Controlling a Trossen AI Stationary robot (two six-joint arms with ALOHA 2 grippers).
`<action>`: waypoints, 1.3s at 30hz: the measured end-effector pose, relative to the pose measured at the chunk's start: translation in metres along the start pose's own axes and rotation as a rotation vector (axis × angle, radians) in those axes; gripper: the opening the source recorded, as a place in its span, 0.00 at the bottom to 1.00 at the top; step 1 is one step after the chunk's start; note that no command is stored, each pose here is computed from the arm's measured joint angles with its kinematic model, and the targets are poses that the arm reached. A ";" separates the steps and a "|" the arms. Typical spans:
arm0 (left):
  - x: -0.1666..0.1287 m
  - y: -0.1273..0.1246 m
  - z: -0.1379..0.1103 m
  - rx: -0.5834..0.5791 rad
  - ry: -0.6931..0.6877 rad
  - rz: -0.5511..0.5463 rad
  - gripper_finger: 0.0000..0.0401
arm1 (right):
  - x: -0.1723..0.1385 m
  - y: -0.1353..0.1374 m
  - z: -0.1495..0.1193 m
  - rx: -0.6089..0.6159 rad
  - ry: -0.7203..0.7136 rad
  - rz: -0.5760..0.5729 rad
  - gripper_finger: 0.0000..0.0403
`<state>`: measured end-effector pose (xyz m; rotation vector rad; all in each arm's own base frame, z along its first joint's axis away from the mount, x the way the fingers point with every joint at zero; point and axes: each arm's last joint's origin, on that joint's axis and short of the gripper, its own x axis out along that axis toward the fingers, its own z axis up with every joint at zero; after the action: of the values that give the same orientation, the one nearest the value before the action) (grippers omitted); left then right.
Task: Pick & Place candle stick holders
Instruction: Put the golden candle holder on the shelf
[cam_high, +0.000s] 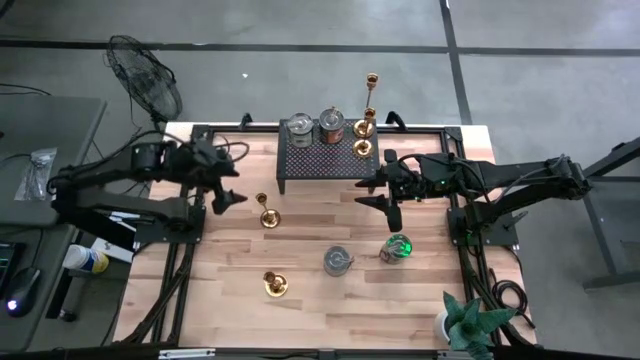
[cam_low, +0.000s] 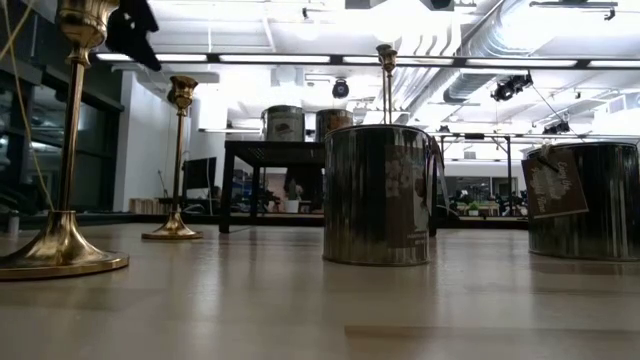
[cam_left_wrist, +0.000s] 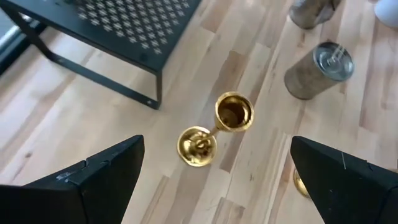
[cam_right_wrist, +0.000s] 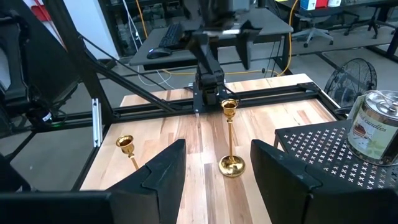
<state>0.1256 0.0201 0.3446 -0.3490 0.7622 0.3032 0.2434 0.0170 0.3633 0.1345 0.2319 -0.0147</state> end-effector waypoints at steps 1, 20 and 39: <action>0.002 0.000 -0.004 0.005 -0.005 -0.008 1.00 | 0.000 0.000 0.000 0.000 0.000 0.000 0.43; 0.040 -0.004 -0.072 0.161 -0.125 -0.124 1.00 | 0.000 0.000 0.000 0.000 0.000 0.000 0.43; 0.103 0.001 -0.107 0.102 -0.420 0.003 1.00 | 0.000 0.000 0.000 0.000 0.000 0.000 0.43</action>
<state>0.1293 -0.0084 0.1989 -0.1787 0.3637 0.3255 0.2434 0.0170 0.3633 0.1345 0.2319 -0.0150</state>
